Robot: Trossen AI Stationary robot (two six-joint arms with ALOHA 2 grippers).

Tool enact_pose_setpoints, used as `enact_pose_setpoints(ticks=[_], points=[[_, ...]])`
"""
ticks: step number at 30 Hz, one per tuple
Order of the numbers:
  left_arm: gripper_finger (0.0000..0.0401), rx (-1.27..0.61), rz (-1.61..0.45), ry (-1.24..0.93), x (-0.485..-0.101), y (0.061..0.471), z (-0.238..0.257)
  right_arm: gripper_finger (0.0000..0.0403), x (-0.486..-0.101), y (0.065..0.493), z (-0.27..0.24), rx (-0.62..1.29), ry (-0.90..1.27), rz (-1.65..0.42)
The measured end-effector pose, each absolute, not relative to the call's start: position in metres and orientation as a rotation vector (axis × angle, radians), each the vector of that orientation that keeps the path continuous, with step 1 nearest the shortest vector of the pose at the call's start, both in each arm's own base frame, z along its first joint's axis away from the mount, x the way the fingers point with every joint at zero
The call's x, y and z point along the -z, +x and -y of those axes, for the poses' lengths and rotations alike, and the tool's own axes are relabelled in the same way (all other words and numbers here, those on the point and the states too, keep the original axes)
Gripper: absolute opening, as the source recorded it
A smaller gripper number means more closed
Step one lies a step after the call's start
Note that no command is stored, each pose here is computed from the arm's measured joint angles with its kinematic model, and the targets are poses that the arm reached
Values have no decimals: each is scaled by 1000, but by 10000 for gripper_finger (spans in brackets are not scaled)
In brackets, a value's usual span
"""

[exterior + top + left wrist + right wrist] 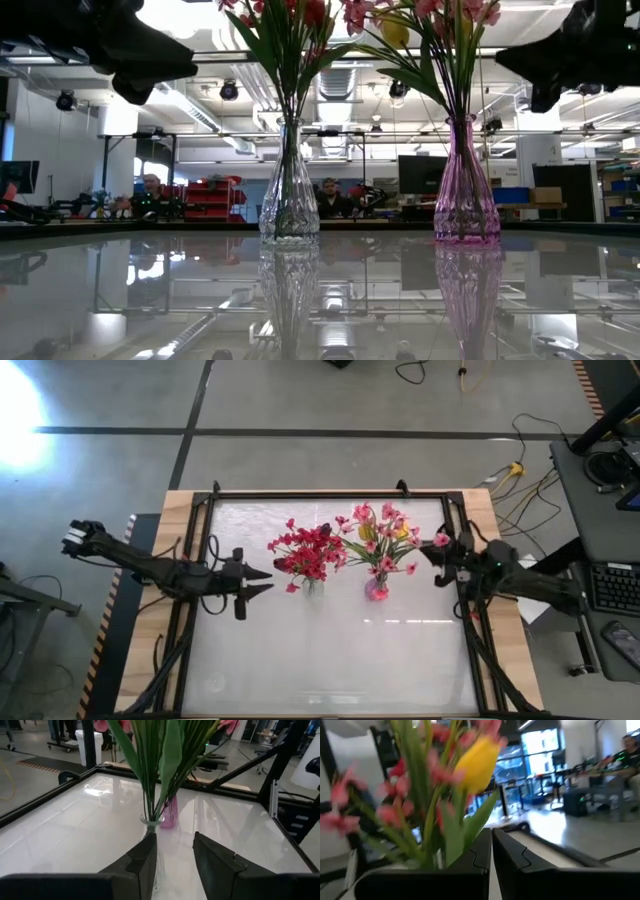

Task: Sort flowers into vase by color
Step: Return to Home Position

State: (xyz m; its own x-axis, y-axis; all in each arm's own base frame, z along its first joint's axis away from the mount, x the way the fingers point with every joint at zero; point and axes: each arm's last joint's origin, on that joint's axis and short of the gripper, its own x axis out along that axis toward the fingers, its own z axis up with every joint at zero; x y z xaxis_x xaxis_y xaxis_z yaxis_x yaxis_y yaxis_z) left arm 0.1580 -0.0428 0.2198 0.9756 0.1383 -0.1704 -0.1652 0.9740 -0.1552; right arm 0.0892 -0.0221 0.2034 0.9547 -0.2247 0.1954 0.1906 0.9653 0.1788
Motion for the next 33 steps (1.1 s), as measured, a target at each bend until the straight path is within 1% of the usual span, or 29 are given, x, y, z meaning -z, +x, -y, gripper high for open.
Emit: enact_pose_setpoints(ticks=[6, 12, 16, 21, 27, 30, 33], points=[[113, -148, -116, -176, -224, 151, 40, 9, -184, 94, 14, 139, 189, 185], [113, -145, -82, -200, -206, 144, 38, 9, -180, 96, 4, 82, 190, 143], [113, -139, -31, -214, -190, 138, 35, 9, -179, 97, 1, 54, 137, 126], [113, -156, -41, -173, -184, 131, 31, 9, -172, 97, 0, 50, 103, 57], [113, -154, -62, -135, -182, 118, 25, 9, -172, 97, -1, -1, 95, 56], [104, -84, -13, -137, -183, 113, 21, 9, -171, 98, -1, 6, 97, 44], [83, -52, 34, -129, -187, 110, 13, 10, -170, 98, -1, 8, 38, 30]])
